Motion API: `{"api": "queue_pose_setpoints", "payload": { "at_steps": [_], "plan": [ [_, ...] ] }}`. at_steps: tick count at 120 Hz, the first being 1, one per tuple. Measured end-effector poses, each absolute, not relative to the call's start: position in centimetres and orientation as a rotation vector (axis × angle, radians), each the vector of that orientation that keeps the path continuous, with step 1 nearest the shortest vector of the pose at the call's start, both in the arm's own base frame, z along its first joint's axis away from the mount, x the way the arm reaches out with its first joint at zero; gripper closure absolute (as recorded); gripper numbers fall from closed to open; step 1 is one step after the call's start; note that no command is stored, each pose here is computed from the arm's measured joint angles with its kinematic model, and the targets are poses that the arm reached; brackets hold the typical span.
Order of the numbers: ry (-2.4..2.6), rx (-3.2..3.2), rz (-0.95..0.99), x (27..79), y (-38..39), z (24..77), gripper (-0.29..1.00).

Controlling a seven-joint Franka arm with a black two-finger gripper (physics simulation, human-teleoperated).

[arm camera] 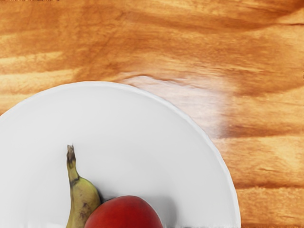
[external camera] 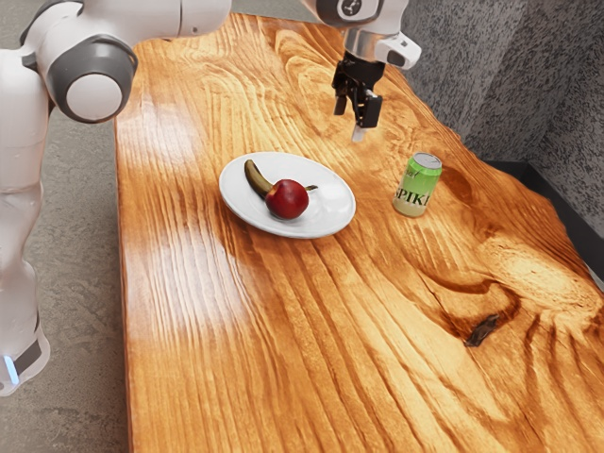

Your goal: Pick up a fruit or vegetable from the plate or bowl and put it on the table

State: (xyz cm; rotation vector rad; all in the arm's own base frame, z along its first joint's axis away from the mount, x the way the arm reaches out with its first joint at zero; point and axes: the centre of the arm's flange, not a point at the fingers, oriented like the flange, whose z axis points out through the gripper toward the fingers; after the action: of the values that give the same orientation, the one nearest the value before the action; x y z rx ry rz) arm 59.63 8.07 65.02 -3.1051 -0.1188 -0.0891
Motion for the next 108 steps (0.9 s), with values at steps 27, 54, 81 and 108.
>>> {"api": "queue_pose_setpoints", "payload": {
  "at_steps": [27,54,81,108],
  "plan": [
    [-0.047,-3.112,-0.083,59.6,8.1,65.0,0.00],
    [0.001,-3.135,-0.149,59.2,8.1,66.8,0.00],
    [0.118,-3.107,-0.088,60.1,5.5,65.1,0.00],
    [0.267,-3.064,0.056,58.7,6.2,64.3,0.00]
  ]
}}
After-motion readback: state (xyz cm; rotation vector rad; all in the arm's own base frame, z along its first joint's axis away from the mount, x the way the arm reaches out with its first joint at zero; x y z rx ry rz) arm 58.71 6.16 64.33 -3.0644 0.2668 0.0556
